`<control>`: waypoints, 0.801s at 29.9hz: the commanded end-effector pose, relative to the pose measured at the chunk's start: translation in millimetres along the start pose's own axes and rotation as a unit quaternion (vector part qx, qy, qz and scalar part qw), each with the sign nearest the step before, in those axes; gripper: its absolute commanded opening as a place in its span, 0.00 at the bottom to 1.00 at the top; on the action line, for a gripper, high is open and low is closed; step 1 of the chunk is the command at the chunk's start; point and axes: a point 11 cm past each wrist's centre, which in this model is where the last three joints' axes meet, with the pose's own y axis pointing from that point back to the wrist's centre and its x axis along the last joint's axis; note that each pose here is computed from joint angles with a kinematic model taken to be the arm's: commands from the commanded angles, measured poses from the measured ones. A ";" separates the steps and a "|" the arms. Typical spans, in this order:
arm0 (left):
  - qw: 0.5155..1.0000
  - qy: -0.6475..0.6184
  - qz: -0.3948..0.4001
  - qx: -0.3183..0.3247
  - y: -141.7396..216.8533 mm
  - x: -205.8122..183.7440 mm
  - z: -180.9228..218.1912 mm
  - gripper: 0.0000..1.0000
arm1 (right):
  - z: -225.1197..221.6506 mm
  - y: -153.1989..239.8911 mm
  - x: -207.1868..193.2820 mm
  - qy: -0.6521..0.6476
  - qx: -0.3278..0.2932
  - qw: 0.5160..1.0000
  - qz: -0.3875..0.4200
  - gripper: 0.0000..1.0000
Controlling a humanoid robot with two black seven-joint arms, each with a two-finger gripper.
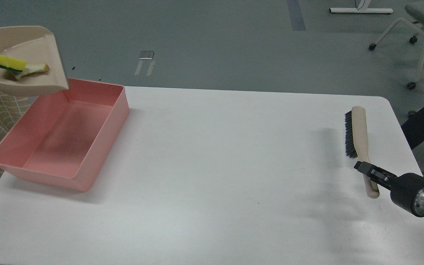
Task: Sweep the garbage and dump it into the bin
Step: 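Lift the dustpan with the left gripper over the pink bin, then tilt the dustpan with the left gripper to dump debris into the bin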
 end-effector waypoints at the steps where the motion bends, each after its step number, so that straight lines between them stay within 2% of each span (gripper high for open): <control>1: 1.000 -0.024 0.008 -0.004 7.9 14.8 10.1 0.02 | -0.1 0.2 0.9 0.000 0.000 1.000 0.002 0.03; 14: 0.994 -0.092 -0.030 0.045 11.6 10.3 2.8 0.00 | -4.4 -0.7 2.0 -0.010 0.014 1.000 0.009 0.03; 24: 0.988 -0.111 -0.107 0.033 -3.0 -32.3 11.5 0.00 | -8.9 -3.1 -0.6 -0.016 0.022 1.000 0.010 0.03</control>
